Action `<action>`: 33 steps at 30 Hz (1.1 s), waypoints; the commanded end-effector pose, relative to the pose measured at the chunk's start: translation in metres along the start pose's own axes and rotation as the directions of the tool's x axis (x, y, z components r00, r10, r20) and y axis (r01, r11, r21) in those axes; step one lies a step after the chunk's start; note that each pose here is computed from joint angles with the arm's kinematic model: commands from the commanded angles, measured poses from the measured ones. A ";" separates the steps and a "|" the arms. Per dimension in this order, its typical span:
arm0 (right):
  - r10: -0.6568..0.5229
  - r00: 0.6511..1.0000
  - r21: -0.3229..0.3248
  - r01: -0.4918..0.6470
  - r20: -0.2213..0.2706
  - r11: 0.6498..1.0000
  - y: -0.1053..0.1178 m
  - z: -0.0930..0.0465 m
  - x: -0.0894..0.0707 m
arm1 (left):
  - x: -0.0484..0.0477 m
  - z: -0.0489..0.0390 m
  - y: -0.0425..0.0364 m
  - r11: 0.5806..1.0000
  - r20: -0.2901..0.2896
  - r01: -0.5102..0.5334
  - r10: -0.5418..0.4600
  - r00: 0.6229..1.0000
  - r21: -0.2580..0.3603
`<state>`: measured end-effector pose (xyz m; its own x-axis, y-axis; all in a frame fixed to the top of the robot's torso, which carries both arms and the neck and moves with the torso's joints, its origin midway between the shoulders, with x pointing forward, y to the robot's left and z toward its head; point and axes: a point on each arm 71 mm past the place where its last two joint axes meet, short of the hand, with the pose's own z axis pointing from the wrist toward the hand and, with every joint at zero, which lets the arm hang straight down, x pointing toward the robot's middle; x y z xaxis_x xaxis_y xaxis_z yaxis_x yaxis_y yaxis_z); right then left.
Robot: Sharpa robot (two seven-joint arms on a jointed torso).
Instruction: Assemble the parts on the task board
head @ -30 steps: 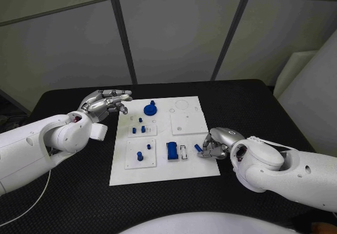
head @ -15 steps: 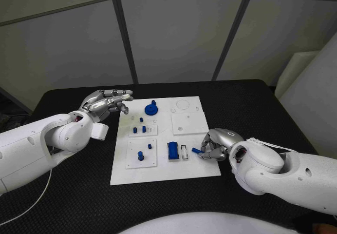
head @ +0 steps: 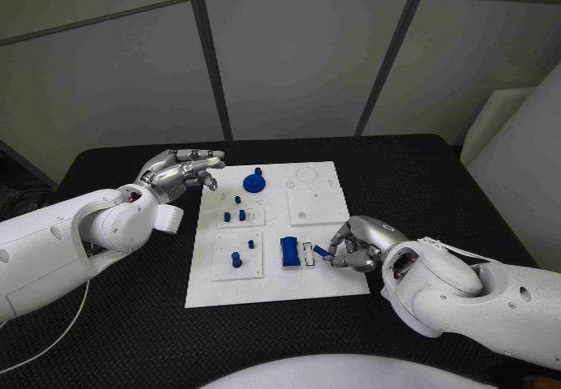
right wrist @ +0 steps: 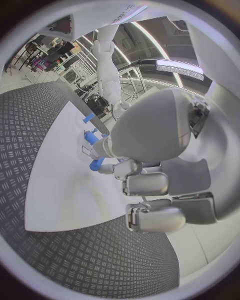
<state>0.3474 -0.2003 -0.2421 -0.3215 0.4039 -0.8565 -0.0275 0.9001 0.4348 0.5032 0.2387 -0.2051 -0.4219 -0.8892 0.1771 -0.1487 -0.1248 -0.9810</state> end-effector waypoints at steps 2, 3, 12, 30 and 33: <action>0.094 0.996 0.020 -0.094 -0.001 0.995 0.002 0.000 0.001 | 0.0017 0.0000 -0.0014 1.000 -0.015 0.007 -0.007 1.000 0.006; 0.099 0.995 0.022 -0.099 -0.005 0.995 0.002 0.001 0.002 | 0.0017 -0.0001 -0.0013 1.000 -0.015 0.007 -0.007 1.000 0.006; 0.090 0.993 0.052 -0.087 -0.070 0.995 0.003 0.007 0.010 | 0.0020 -0.0005 -0.0013 1.000 -0.020 0.008 -0.008 1.000 0.003; 0.113 0.986 0.070 -0.106 -0.119 0.992 0.011 0.018 0.022 | 0.0051 -0.0013 -0.0002 1.000 -0.055 -0.005 0.004 0.998 -0.017; 0.115 0.986 0.070 -0.107 -0.119 0.992 0.011 0.018 0.023 | 0.0049 -0.0014 -0.0001 1.000 -0.055 -0.007 0.006 0.998 -0.018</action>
<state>0.3571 -0.1778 -0.2610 -0.4262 0.4771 -0.7686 0.0605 0.8628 0.5020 0.5007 0.2369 -0.2052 -0.4490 -0.8755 0.1788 -0.1621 -0.1169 -0.9798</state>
